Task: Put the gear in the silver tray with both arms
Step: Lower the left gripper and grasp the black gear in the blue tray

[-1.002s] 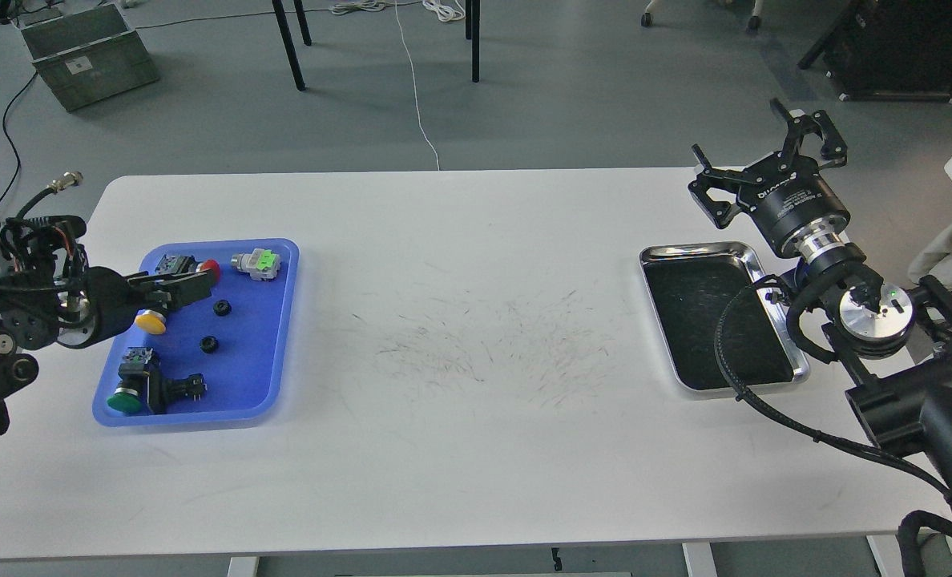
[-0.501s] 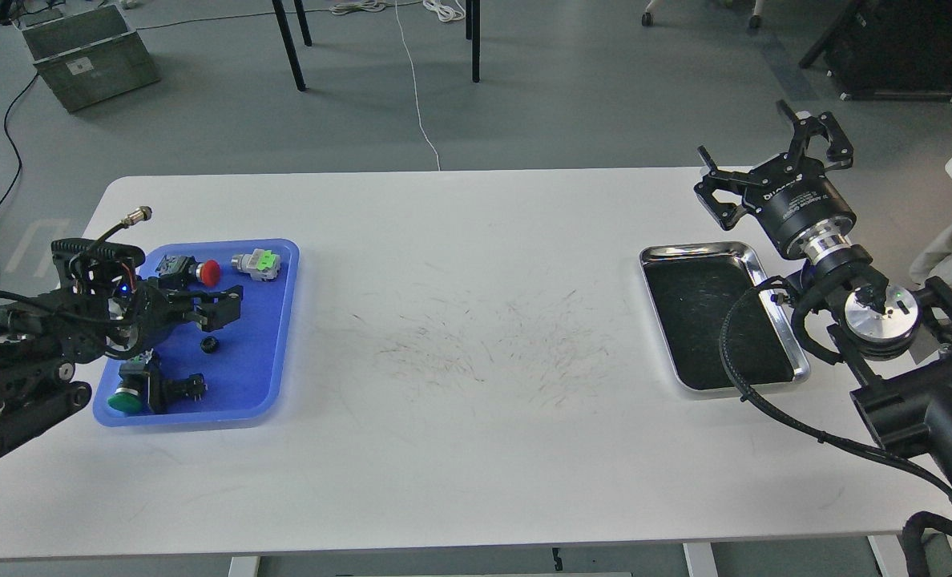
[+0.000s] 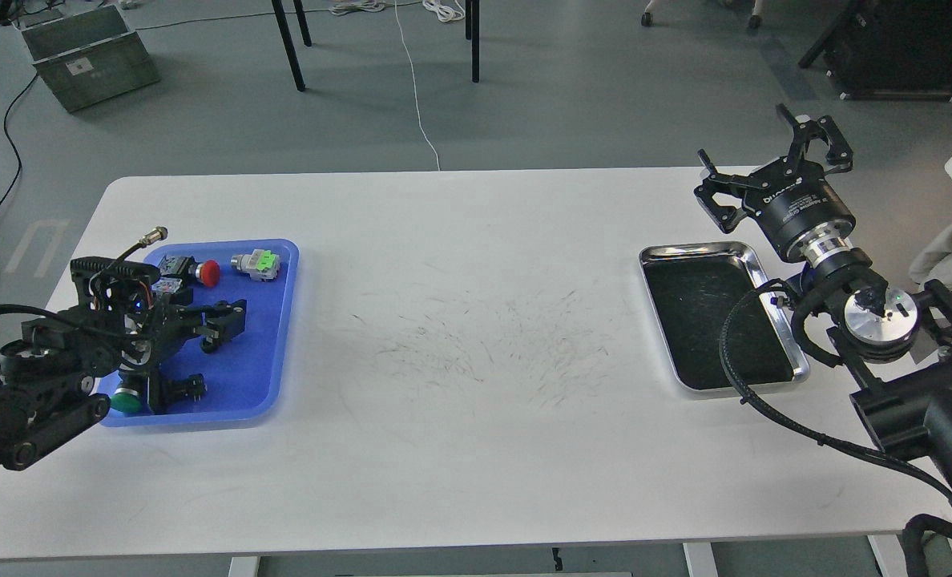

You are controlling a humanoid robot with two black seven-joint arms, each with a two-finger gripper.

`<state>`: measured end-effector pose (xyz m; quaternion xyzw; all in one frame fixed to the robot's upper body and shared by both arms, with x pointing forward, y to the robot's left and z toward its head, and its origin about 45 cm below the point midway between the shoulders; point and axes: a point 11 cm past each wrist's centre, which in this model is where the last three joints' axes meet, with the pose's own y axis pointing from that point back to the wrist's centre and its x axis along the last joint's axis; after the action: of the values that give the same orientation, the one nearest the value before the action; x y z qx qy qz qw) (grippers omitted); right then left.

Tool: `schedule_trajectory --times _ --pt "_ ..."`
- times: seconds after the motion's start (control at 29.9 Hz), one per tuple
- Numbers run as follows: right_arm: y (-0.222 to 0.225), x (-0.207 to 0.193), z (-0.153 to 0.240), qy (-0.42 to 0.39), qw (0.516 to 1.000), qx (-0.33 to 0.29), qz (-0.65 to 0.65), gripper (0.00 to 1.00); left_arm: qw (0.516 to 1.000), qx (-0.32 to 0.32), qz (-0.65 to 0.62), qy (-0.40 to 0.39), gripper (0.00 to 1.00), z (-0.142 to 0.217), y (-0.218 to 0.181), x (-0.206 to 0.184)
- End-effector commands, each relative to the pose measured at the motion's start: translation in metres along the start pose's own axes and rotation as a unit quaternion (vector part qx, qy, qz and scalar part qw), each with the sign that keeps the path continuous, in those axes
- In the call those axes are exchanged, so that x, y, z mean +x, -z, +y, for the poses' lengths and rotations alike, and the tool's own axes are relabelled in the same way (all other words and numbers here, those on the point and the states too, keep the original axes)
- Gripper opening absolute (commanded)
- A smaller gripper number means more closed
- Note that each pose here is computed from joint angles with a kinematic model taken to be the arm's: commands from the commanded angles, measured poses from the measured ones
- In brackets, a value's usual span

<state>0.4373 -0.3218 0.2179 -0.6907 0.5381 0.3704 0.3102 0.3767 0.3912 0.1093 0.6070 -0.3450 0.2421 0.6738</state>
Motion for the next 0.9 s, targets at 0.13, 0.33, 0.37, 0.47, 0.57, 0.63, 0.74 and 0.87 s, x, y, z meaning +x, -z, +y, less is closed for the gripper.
schedule_trajectory --times 0.13,0.33,0.37,0.47,0.57,0.63,0.74,0.87 --pt "0.001 0.001 0.0 -0.001 1.0 0.001 0.001 0.99 1.0 0.0 -0.01 0.014 0.62 -0.002 0.0 -0.01" --pt "0.0 -0.001 0.0 0.001 1.0 0.0 0.0 0.99 1.0 0.011 -0.017 0.014 0.44 -0.006 0.003 -0.014" --pt "0.0 -0.001 0.0 0.001 1.0 0.0 0.0 0.99 1.0 0.014 -0.018 0.015 0.44 -0.006 0.004 -0.015" --pt "0.0 0.0 0.0 0.0 1.0 0.0 0.0 0.99 1.0 0.015 -0.018 0.012 0.42 -0.007 0.005 -0.014" --pt "0.0 0.0 0.0 0.0 1.0 0.0 0.0 0.99 1.0 0.018 -0.019 0.013 0.39 -0.007 0.007 -0.015" --pt "0.001 0.0 0.0 0.0 1.0 0.001 0.0 0.99 1.0 0.018 -0.018 0.014 0.37 -0.007 0.006 -0.015" --pt "0.0 0.0 0.0 0.0 1.0 0.0 0.0 0.99 1.0 0.018 -0.018 0.015 0.25 -0.007 0.006 -0.016" --pt "0.001 -0.001 0.0 0.001 1.0 0.001 0.0 0.99 1.0 0.018 -0.017 0.016 0.1 -0.006 0.008 -0.016"
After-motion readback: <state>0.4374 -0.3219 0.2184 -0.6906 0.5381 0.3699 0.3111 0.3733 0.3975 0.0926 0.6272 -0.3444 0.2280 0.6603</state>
